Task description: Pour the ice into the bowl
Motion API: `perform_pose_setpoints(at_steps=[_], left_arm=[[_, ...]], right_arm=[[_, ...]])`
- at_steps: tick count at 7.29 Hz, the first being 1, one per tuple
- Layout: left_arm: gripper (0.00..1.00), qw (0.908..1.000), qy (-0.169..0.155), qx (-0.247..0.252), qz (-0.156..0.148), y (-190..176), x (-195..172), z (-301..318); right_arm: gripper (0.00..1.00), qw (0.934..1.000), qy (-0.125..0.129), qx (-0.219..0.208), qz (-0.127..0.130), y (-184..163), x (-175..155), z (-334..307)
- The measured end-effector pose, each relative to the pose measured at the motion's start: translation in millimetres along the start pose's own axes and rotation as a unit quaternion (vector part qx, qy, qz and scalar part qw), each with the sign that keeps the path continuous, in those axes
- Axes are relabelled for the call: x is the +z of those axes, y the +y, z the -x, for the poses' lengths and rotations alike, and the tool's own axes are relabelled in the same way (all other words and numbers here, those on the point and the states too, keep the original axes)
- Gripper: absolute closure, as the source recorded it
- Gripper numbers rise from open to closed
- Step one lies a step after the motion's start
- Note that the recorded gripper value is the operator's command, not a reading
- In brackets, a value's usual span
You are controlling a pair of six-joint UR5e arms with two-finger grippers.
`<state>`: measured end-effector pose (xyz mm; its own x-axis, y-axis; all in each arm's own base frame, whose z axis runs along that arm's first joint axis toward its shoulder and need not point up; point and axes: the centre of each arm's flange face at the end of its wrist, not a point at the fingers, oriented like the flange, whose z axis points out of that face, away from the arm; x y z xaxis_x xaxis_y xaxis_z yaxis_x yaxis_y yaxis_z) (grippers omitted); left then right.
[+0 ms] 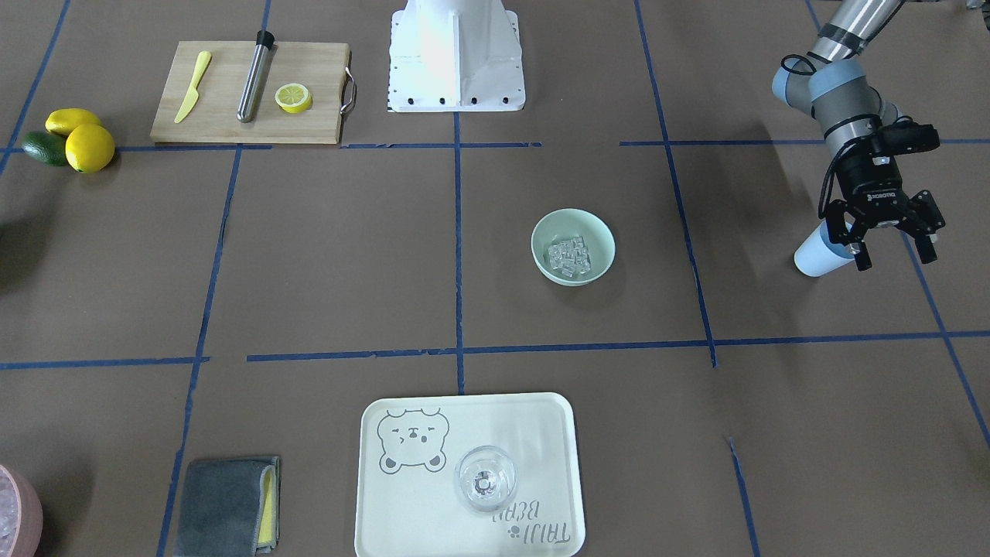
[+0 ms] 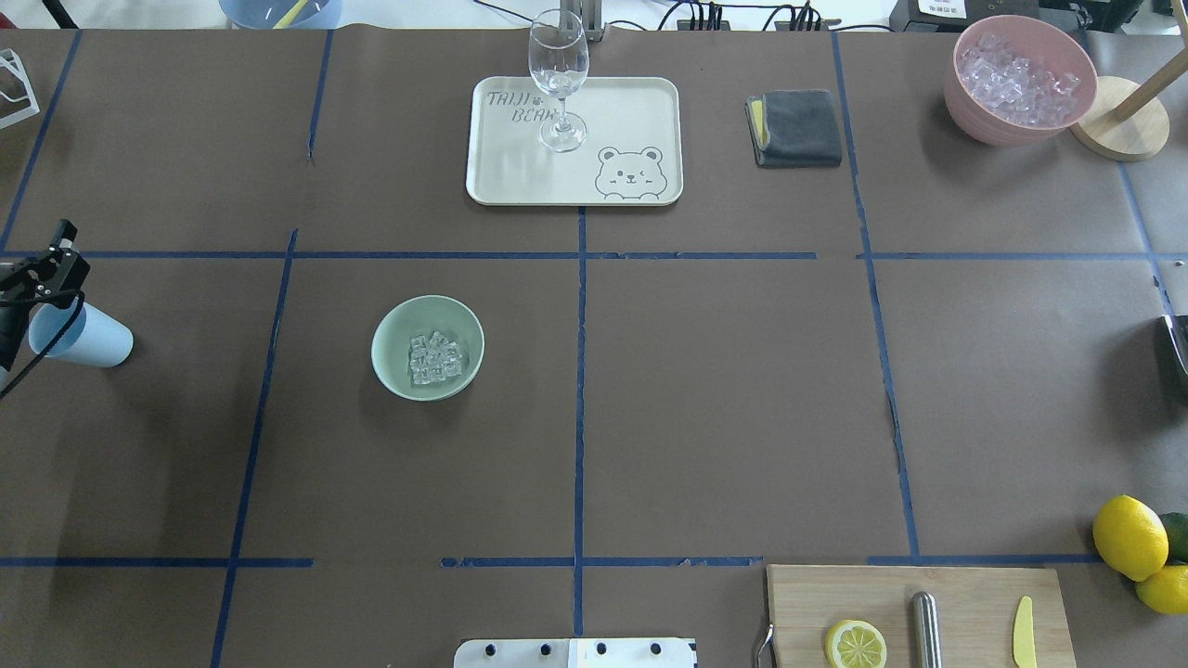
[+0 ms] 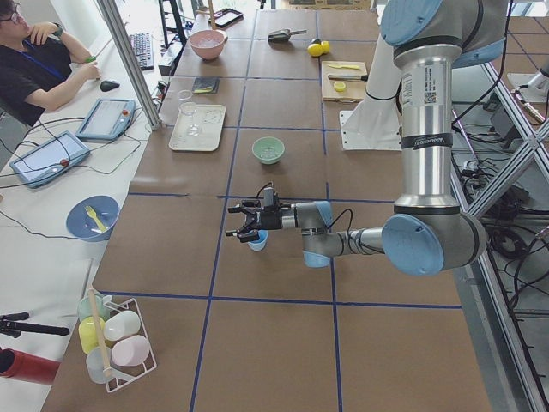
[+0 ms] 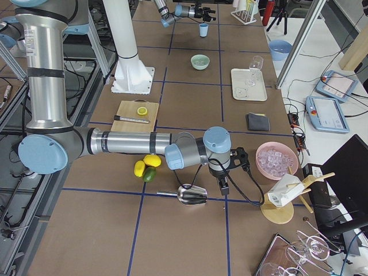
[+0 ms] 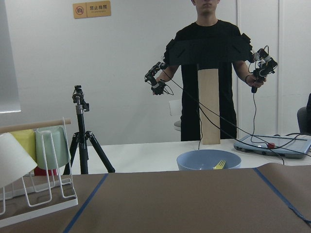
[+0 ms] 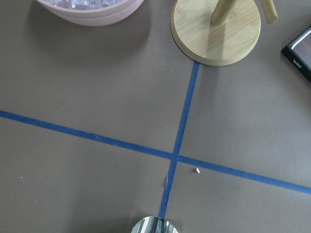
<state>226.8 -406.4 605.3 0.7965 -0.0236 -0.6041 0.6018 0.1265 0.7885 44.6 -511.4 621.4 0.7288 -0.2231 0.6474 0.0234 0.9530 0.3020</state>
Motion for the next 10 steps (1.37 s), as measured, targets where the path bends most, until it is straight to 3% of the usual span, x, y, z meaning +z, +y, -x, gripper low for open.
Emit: perform_pose_setpoints(at_steps=[2,4,6,8,10], left_arm=[[0.0,0.9962,0.039,0.075,0.022,-50.2,28.2,30.5],[0.0,0.9769,0.079,0.18,0.084,-98.9,55.6,79.5],[0.0,0.9516,0.073,0.234,0.186,-163.9,81.7,106.0],[0.0,0.9234,0.048,0.214,0.315,-214.1,104.8,128.3],[0.0,0.8749,0.011,0.133,0.466,-239.2,126.3,157.6]], right_arm=[[0.0,0.9986,-0.004,0.003,-0.053,-12.6,-20.9,20.6],[0.0,0.9946,-0.021,-0.035,-0.096,-27.3,-22.9,56.7],[0.0,0.991,-0.044,-0.061,-0.111,-38.8,-15.8,97.2],[0.0,0.9887,-0.077,-0.058,-0.114,-58.1,-14.1,159.8],[0.0,0.9859,-0.124,-0.036,-0.106,-83.7,-8.7,242.4]])
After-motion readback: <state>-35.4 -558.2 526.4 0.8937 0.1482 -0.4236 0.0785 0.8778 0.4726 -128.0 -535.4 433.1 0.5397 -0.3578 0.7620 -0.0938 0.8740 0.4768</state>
